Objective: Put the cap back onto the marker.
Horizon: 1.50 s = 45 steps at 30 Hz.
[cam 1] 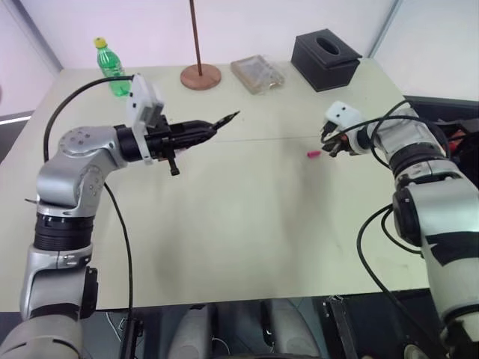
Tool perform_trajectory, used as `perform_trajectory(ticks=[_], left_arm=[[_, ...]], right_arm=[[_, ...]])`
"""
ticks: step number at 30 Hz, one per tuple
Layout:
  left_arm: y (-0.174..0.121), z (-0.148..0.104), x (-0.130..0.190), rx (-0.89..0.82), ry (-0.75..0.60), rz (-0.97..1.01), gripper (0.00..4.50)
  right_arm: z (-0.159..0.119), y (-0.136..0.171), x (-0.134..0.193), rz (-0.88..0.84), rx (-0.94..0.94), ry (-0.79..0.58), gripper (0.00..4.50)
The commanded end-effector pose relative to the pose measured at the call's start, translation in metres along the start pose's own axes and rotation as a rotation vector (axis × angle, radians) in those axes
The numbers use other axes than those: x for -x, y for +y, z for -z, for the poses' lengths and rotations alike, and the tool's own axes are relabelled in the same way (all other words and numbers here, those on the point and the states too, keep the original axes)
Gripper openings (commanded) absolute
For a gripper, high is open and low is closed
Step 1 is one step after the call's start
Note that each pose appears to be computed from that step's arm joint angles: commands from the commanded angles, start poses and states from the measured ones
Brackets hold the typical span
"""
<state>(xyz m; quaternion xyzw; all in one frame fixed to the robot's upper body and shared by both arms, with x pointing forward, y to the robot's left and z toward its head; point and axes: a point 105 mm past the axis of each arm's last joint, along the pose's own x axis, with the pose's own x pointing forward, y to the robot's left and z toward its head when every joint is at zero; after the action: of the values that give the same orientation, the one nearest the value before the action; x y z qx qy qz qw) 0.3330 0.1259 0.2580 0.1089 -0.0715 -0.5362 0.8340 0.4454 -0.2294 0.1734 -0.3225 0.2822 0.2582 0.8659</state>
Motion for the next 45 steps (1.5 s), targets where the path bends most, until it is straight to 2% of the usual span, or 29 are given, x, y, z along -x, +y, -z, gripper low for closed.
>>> perform_trajectory(ticks=[1, 2, 5, 6, 10, 11, 28, 45], left_arm=[[0.001, -0.017, 0.004, -0.056, -0.042, -0.015, 0.0], [0.002, -0.017, 0.004, -0.056, -0.043, -0.018, 0.0], [0.003, -0.015, 0.002, -0.058, -0.043, -0.02, 0.0], [0.003, -0.015, 0.002, -0.059, -0.043, -0.02, 0.0], [0.003, -0.015, 0.001, -0.06, -0.047, -0.022, 0.0], [0.003, -0.015, 0.001, -0.061, -0.048, -0.023, 0.0], [0.006, -0.016, 0.015, -0.034, -0.033, -0.056, 0.0], [0.0, -0.015, 0.017, -0.006, -0.041, -0.076, 0.0]], right_arm=[[-0.013, -0.009, 0.006, 0.047, -0.034, -0.062, 0.53], [-0.014, -0.009, 0.006, 0.049, -0.039, -0.069, 0.53], [-0.012, -0.011, 0.008, 0.054, -0.033, -0.054, 1.42], [-0.011, -0.012, 0.009, 0.052, -0.033, -0.049, 1.85], [-0.009, -0.008, 0.01, 0.017, -0.004, -0.026, 4.07], [-0.009, -0.007, 0.009, 0.008, 0.002, -0.022, 4.44], [-0.007, 0.015, -0.007, -0.091, -0.084, -0.081, 4.44], [0.005, 0.026, -0.021, -0.082, -0.114, -0.091, 4.44]])
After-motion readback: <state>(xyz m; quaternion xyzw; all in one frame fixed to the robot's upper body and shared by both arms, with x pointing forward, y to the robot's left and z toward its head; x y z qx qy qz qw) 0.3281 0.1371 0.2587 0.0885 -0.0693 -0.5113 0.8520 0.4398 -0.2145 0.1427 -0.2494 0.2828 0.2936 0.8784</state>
